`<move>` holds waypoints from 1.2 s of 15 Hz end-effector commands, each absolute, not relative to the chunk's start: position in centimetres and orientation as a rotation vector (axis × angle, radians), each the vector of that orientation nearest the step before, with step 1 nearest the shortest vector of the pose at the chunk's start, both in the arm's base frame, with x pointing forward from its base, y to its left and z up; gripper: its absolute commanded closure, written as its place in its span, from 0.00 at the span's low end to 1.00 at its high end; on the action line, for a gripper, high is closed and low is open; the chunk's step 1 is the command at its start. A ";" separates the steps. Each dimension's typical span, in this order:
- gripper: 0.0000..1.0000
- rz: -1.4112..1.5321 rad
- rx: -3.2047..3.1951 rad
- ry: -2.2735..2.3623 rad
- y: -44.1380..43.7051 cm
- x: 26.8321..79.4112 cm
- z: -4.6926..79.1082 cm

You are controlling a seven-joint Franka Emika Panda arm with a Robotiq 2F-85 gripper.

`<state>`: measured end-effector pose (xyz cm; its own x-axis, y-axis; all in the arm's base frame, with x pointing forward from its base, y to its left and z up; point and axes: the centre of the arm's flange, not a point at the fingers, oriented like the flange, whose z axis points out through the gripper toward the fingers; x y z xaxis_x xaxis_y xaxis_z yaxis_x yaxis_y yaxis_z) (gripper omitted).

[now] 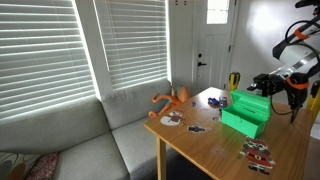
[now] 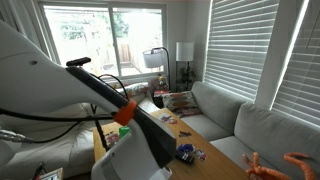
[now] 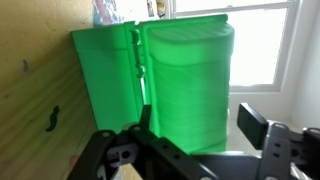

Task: Open the green container

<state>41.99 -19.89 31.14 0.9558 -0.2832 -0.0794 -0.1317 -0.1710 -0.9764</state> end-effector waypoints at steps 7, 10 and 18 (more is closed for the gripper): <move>0.00 -0.152 -1.811 0.290 -20.5 41.9 33.4; 0.00 -0.157 -1.799 0.287 -20.6 42.3 32.4; 0.00 -0.167 -1.885 0.239 -19.9 42.0 35.7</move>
